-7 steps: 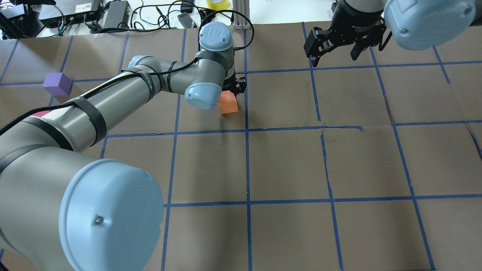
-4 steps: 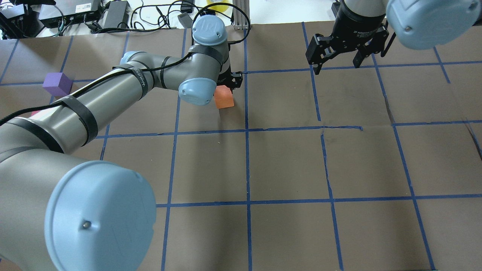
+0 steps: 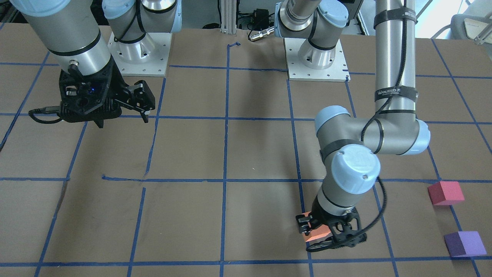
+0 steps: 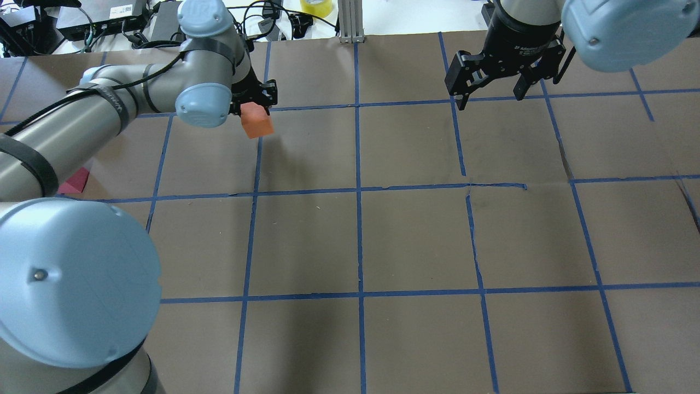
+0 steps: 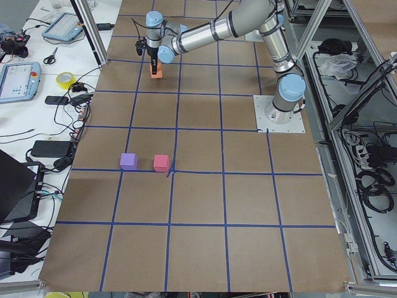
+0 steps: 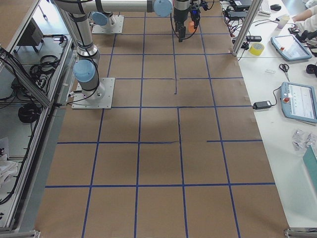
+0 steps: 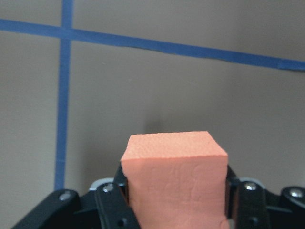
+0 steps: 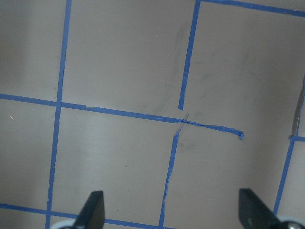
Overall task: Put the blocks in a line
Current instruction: 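Carry the orange cube with the left gripper toward the purple cube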
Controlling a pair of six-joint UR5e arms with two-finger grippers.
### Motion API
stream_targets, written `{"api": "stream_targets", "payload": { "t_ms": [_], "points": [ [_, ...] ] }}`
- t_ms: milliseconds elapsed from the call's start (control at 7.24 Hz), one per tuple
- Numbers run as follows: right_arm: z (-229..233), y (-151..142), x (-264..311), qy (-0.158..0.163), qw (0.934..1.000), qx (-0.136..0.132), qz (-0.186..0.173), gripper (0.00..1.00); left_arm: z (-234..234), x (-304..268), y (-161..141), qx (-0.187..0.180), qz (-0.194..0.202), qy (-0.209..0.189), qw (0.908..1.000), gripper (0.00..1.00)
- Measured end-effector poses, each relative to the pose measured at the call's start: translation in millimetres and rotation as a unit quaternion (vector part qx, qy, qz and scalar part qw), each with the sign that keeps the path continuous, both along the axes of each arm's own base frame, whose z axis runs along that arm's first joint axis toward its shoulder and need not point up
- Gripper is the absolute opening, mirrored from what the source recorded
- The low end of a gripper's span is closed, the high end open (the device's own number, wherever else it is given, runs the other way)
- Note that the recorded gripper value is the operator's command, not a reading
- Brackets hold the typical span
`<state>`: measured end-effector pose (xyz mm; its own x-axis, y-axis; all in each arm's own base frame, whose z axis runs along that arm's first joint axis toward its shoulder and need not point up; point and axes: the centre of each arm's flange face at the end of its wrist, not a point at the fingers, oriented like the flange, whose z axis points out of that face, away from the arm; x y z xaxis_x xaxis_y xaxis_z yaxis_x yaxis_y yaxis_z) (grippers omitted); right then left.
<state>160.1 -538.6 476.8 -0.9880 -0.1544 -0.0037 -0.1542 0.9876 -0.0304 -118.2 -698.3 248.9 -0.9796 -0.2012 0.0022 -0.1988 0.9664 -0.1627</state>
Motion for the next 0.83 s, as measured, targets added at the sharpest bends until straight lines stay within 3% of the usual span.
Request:
{"api": "stream_targets", "payload": {
  "t_ms": [414,691,829],
  "points": [
    [-1.9,0.8,1.0,0.000,1.0000,0.002,0.001,1.00,18.2,145.5,-8.1,-0.007,-0.014,-0.018,0.9997,0.10],
    [-3.4,1.2,1.1,0.000,1.0000,0.003,0.002,1.00,17.9,245.7,0.3,0.001,-0.084,-0.044,0.9955,0.05],
    [-3.0,1.4,0.5,0.000,1.0000,0.002,0.001,1.00,13.0,299.4,8.9,0.007,-0.092,-0.048,0.9946,0.05]
  ]
}}
